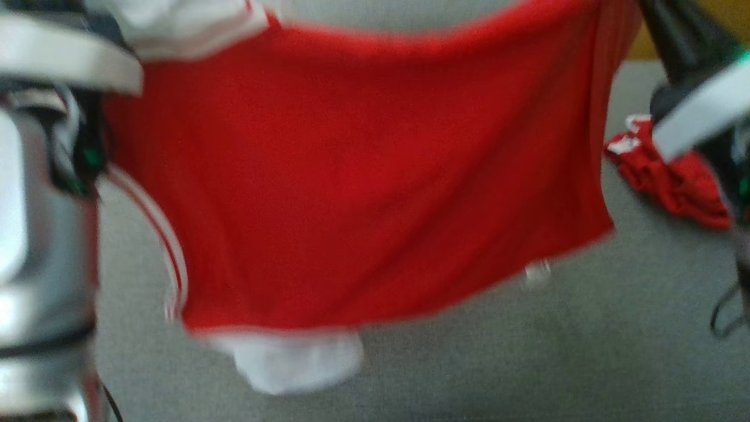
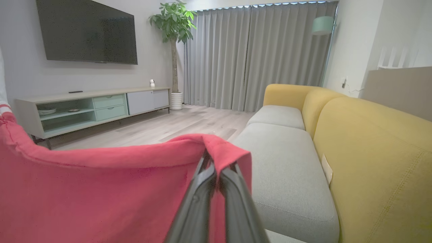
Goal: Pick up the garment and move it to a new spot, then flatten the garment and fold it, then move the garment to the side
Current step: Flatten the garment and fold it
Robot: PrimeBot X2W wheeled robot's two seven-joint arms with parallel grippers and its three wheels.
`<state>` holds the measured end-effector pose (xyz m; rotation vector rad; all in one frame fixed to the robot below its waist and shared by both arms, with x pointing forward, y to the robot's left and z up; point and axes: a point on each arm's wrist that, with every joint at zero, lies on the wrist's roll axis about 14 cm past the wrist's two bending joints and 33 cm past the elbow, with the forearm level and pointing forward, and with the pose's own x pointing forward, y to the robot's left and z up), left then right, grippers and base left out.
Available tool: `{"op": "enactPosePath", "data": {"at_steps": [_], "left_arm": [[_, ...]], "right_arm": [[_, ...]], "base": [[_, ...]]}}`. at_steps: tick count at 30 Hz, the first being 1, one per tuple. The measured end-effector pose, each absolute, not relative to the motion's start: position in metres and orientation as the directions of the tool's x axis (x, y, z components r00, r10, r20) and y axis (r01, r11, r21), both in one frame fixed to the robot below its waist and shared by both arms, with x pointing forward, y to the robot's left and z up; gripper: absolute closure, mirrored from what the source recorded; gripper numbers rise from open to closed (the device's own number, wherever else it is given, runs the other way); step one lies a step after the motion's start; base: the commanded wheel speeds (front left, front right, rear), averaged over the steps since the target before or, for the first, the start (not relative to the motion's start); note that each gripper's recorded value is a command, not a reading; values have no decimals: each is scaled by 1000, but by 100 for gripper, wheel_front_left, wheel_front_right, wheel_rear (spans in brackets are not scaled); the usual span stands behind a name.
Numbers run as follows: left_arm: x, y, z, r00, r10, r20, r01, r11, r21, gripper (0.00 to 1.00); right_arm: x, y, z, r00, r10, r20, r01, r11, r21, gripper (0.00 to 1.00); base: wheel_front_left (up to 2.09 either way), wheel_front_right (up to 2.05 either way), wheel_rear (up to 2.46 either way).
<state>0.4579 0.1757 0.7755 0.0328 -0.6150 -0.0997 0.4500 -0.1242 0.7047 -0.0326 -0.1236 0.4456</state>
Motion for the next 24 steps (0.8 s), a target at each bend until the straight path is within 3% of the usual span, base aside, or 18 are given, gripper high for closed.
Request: {"op": "enactPosePath", "data": {"at_steps": [6,12,20,24], "left_arm": [[547,190,783,847,-82,526,31,994,104,100],[605,199,823,792,-51,609,-32,992,124,100],[645,211,794,826,-2,563,-63,993,96,100],[653,199,766,842,-38,538,-8,997,83,100]], "right_arm": [[538,-110,719,893,436,114,-424,898,-114,100],[618,-121,746,893,363,265,-335,931,-146,100],[664,-110,724,868,356,346,-327,934,-143,100],[682,-106,677,889,357,286,-338,934,-114,100]], "base": [[0,0,0],[0,0,0],[0,0,0],[0,0,0]]}}
